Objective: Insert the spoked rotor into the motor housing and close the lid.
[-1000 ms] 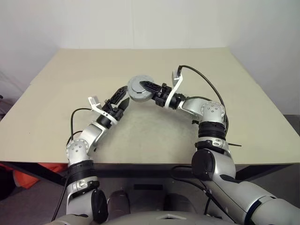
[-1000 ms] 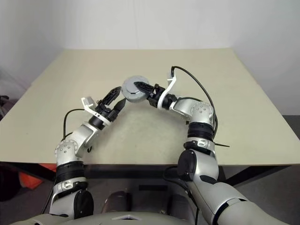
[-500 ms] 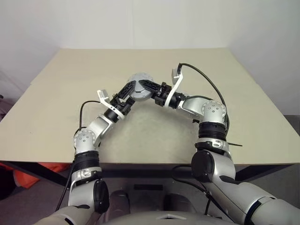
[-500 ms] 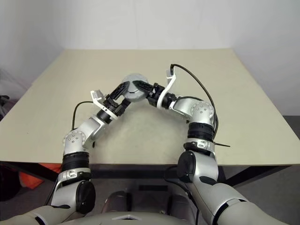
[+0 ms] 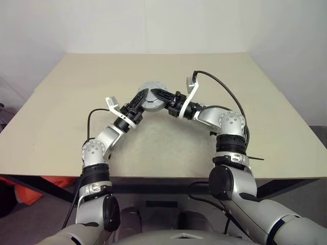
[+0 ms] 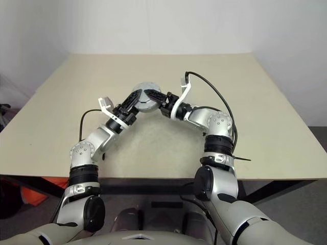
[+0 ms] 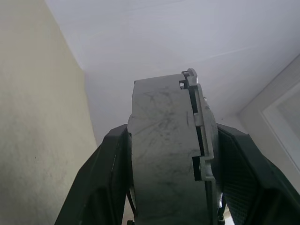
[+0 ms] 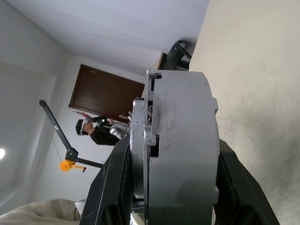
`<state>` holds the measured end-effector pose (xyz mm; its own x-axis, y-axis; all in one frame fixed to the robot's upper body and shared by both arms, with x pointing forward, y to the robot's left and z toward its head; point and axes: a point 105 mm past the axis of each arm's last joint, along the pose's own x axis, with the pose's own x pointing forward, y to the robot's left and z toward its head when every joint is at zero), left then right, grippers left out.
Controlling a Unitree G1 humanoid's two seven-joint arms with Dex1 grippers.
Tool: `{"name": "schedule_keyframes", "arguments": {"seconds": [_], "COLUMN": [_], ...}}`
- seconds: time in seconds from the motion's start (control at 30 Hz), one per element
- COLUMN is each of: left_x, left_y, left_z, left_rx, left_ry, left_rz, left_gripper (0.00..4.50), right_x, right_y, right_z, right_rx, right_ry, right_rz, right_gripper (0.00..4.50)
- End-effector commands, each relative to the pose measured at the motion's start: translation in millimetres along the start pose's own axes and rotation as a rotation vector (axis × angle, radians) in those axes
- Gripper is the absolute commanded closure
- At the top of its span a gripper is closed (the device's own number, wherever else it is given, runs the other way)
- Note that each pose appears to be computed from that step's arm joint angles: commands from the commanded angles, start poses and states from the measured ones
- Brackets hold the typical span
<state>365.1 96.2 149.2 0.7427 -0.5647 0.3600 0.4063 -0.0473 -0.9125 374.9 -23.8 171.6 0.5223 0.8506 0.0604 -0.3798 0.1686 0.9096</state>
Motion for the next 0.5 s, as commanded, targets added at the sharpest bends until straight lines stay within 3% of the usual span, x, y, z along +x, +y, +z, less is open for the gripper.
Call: {"name": "schedule_keyframes", "arguments": {"seconds": [0.03, 0.23, 0.4, 0.5], "left_x": [4.9, 2.8, -1.4, -15.4], "left_y": [-6.9, -3.6, 2.7, 15.3], "left_z": [2.7, 7.4, 16.2, 43.2], "left_rx": [0.032, 0.044, 0.072, 0.131], "left_ry": [0.007, -0.019, -0.061, -0.188], "left_rz": [-0.010, 0.012, 0.048, 0.135], "left_gripper": [2.23, 2.23, 2.23, 2.23], "right_x": [0.7, 0.6, 2.0, -1.7], "right_y": [20.2, 3.1, -4.1, -21.5], "right_z": [11.6, 27.4, 33.5, 40.9], "right_rx": [-0.076, -0.145, -0.189, -0.237], "right_ry": [-0.045, -0.137, -0.176, -0.218], "right_rz": [0.071, -0.051, -0.107, -0.211], "right_gripper": [2.07, 0.04, 0.01, 0.01]}}
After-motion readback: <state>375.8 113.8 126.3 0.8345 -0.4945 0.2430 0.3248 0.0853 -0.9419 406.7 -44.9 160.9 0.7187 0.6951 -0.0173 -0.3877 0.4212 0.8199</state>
